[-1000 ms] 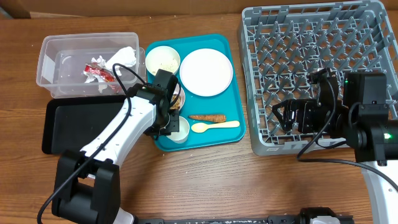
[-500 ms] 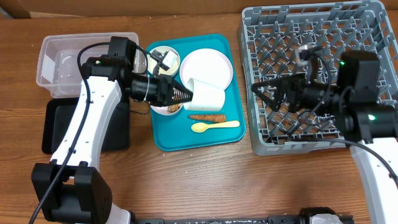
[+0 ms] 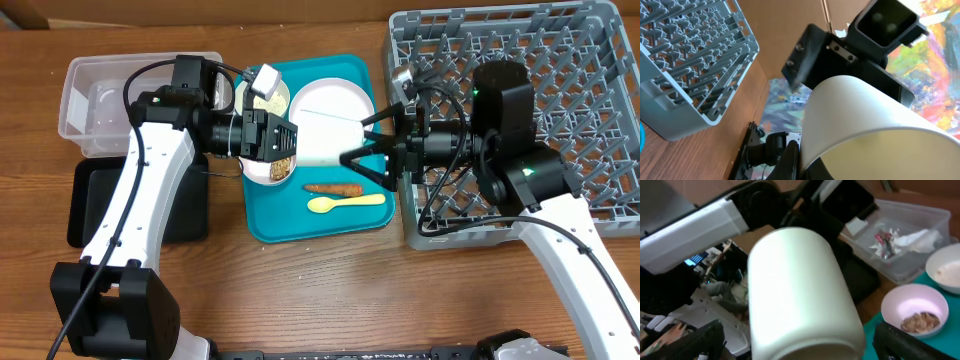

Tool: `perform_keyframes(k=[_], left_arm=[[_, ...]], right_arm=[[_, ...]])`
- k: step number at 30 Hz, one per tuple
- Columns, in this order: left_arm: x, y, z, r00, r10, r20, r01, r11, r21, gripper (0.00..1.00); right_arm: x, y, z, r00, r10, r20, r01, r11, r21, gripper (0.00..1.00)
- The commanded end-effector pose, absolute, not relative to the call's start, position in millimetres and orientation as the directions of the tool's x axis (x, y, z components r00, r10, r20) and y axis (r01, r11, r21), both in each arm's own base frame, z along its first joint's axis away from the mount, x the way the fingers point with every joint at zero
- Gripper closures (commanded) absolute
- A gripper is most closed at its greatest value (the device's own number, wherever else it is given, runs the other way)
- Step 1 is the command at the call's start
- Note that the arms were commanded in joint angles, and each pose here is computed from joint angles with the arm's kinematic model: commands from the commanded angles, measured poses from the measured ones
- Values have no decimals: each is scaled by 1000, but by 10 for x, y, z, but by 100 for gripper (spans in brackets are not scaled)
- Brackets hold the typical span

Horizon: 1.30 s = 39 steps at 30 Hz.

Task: Sort waste into correct bins and load items into the dishwasher
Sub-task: 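Hand the white cup from the left gripper to the right gripper, then place the white cup upside down in the dish rack with the right gripper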

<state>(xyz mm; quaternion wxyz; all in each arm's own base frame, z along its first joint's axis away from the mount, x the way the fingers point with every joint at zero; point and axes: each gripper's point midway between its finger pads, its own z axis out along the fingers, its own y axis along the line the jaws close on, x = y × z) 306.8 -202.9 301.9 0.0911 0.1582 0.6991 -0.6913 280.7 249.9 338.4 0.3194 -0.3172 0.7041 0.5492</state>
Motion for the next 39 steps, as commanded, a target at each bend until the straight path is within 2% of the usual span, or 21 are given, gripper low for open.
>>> perform_keyframes(k=[1,5,9,12,15,20,22,29,32,34,35,37,39], left_arm=[[3037,-2049,3153,-927,97,-364,361,-48,-931,96],[3036,-2050,3152,-929,97,-357,354,-47,-934,96],[2997,-2106,3151,-927,115,-358,354,-54,-934,96],[2976,-2150,3120,-925,130,-358,356,-40,-934,96],[2977,-2148,3118,-924,129,-359,357,-39,-933,96],[2996,-2149,3046,-924,134,-357,361,3,-933,67],[2997,-2149,3042,-924,134,-357,361,5,-933,65],[3002,-2148,3027,-923,135,-362,367,14,-930,64],[3019,-2146,2967,-922,138,-361,370,50,-928,64],[3048,-2136,2867,-922,144,-360,377,109,-920,64],[3093,-2116,2746,-919,151,-365,389,183,-903,64],[3182,-2050,2518,-915,165,-369,404,321,-857,63],[3286,-1937,2274,-912,179,-369,408,472,-781,60]], right_arm=[[2720,2546,3447,-574,-105,-812,-817,143,559,9],[2701,2561,3451,-573,-109,-812,-818,135,559,25],[2647,2642,3493,-544,-115,-831,-839,106,534,33],[2623,2675,3511,-532,-118,-839,-847,94,524,49],[2623,2675,3511,-532,-118,-839,-847,94,524,60],[2688,2608,3510,-536,-104,-838,-843,115,525,62],[2769,2511,3499,-551,-88,-830,-831,147,536,61],[3262,1659,3328,-657,61,-751,-684,370,628,61],[3459,1209,3169,-698,156,-699,-544,520,659,61],[3531,938,2967,-726,210,-655,-391,657,644,61],[3535,722,2787,-746,243,-620,-244,767,594,60],[3476,454,2603,-766,289,-575,-53,862,505,61],[3384,274,2461,-783,324,-531,84,901,426,61]])
